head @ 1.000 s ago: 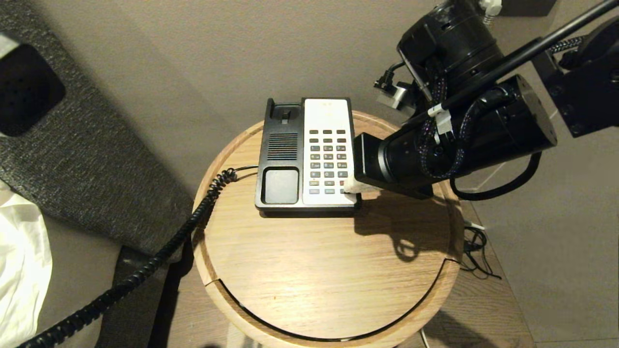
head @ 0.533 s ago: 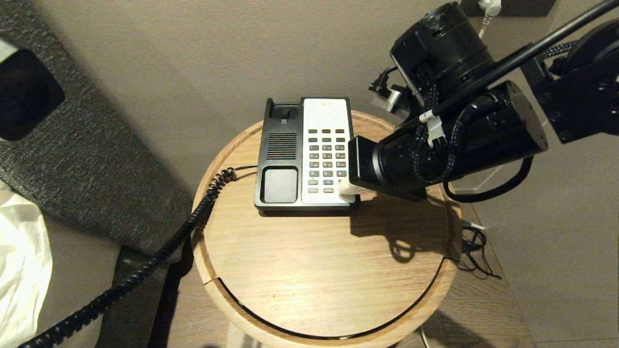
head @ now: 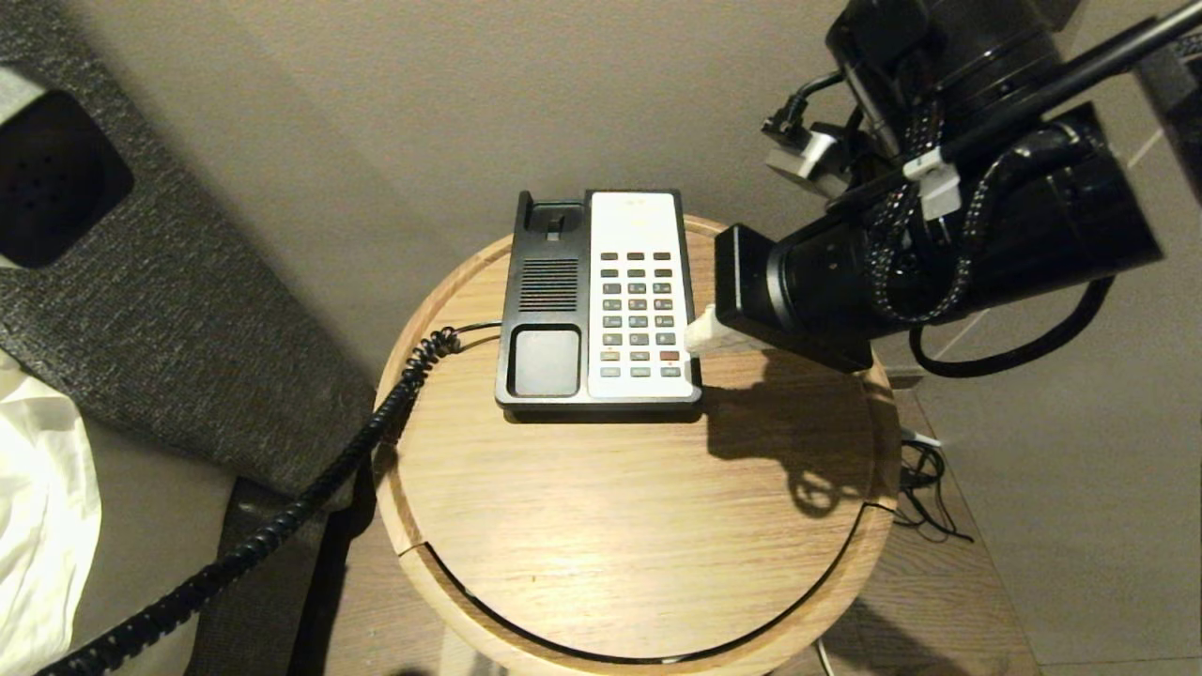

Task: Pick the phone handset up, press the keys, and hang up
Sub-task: Dial the number, then put the handset back

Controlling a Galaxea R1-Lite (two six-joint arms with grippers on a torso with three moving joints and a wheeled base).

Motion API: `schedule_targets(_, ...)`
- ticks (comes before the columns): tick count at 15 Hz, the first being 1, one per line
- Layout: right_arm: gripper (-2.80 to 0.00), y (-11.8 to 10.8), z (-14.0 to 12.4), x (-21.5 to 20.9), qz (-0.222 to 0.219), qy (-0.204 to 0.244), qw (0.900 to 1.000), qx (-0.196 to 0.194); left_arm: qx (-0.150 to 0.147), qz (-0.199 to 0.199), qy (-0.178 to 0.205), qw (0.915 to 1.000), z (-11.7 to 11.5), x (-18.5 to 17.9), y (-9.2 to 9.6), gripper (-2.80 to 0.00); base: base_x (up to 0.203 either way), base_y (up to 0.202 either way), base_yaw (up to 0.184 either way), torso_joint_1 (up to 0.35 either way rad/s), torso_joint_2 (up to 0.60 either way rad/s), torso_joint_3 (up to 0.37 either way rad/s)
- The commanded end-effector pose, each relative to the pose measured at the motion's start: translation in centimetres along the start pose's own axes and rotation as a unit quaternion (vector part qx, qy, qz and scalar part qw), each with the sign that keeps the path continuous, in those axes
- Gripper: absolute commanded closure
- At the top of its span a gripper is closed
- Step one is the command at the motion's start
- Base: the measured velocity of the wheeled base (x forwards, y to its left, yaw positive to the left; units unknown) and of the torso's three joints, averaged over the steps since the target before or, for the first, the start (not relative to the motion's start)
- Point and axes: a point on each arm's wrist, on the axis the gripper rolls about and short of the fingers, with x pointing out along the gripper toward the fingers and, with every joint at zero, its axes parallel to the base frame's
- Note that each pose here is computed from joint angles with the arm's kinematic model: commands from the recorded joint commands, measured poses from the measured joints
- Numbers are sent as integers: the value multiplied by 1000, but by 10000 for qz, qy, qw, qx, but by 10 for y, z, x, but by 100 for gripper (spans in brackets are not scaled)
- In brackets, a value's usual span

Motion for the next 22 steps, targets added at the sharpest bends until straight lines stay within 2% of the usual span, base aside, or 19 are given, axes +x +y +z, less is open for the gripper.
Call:
schedule_targets(1, 0, 0, 1, -43, 276, -291, 9988, 268, 41, 91, 109, 9999, 1, 12, -6, 0, 0, 0, 0, 0, 0, 0)
schedule_targets(2, 0, -1, 1, -59, 377, -397, 9979, 360, 98, 127, 165, 9997, 2, 18, -9, 0, 0, 0, 0, 0, 0, 0)
schedule_targets(6, 0, -15, -15, -150, 776, -836, 9902, 811, 641, 511, 527, 9952, 4, 72, -32, 0, 0, 0, 0, 0, 0, 0)
schedule_targets(8, 0, -31, -34, -196, 782, -1019, 9857, 1087, 921, 935, 571, 9897, 4, 110, -47, 0, 0, 0, 0, 0, 0, 0)
schedule_targets(11, 0, -63, -70, -242, 629, -1227, 9825, 1249, 1333, 1395, 608, 9793, -5, 163, -71, 0, 0, 0, 0, 0, 0, 0)
schedule_targets(13, 0, -84, -95, -257, 485, -1191, 9825, 1347, 1566, 1632, 567, 9724, -10, 189, -83, 0, 0, 0, 0, 0, 0, 0)
schedule_targets(14, 0, -93, -105, -263, 408, -1171, 9820, 1425, 1727, 1813, 575, 9664, -14, 200, -85, 0, 0, 0, 0, 0, 0, 0)
schedule_targets(17, 0, -106, -122, -273, 313, -1232, 9800, 1532, 2125, 2262, 735, 9478, -26, 215, -82, 0, 0, 0, 0, 0, 0, 0)
schedule_targets(20, 0, -113, -130, -280, 315, -1239, 9796, 1554, 2320, 2625, 838, 9329, -34, 228, -77, 0, 0, 0, 0, 0, 0, 0)
schedule_targets(22, 0, -117, -136, -286, 318, -1243, 9795, 1555, 2343, 2757, 735, 9293, -33, 235, -79, 0, 0, 0, 0, 0, 0, 0)
